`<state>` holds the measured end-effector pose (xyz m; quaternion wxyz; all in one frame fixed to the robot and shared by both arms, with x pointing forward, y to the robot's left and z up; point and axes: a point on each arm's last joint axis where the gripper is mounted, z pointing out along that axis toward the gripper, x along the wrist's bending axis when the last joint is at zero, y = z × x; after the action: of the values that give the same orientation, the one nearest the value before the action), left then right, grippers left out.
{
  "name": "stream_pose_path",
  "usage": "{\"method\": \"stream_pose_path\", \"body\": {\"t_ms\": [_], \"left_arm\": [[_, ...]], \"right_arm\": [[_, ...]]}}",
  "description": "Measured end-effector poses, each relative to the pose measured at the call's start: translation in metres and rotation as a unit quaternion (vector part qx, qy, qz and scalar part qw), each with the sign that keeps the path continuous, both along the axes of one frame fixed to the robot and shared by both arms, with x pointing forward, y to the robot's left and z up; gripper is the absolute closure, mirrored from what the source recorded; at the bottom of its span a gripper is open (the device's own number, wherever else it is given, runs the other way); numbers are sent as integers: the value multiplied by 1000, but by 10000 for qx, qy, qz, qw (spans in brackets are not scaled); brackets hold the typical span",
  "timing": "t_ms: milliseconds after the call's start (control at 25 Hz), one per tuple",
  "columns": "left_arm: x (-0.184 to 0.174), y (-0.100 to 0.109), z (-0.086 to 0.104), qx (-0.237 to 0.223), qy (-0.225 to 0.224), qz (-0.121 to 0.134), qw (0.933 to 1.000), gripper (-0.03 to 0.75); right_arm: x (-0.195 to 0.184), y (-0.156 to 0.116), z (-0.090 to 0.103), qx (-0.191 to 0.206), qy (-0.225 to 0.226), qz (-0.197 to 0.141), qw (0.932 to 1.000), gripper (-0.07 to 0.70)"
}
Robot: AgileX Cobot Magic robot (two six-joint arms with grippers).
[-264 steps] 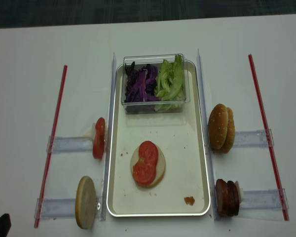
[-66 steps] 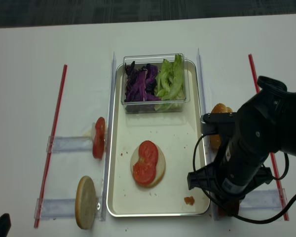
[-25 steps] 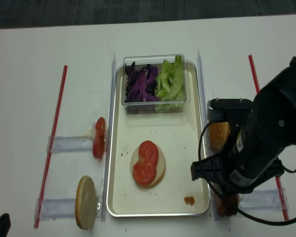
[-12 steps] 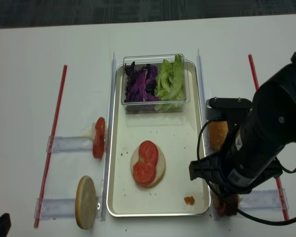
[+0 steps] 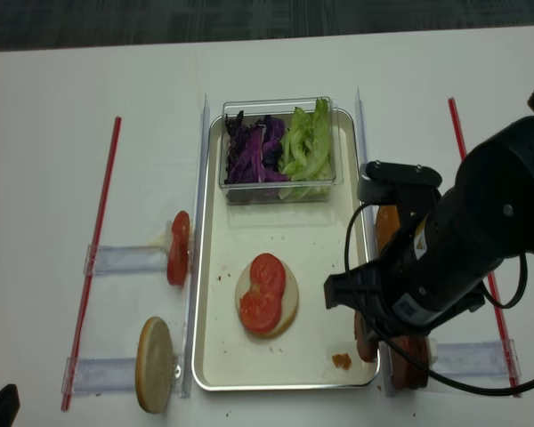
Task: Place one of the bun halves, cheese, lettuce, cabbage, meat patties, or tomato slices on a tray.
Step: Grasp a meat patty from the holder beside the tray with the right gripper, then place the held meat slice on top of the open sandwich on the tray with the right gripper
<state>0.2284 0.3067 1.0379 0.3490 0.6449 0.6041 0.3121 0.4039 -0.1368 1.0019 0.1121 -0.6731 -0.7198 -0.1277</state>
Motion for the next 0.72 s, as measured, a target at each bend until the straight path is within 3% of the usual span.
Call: {"method": "stream_pose_path", "body": {"t_ms": [360, 520, 720], "left_arm": [[0, 0, 0, 0, 0, 0, 10000, 424], [0, 0, 0, 0, 0, 0, 10000, 424], [0, 0, 0, 0, 0, 0, 10000, 424]], "right_arm": [[2, 5, 2, 278, -119, 32, 9995, 524], [3, 11, 3, 587, -162, 142, 9980, 524], [9, 24, -12, 869, 81, 296, 9957, 524]]}}
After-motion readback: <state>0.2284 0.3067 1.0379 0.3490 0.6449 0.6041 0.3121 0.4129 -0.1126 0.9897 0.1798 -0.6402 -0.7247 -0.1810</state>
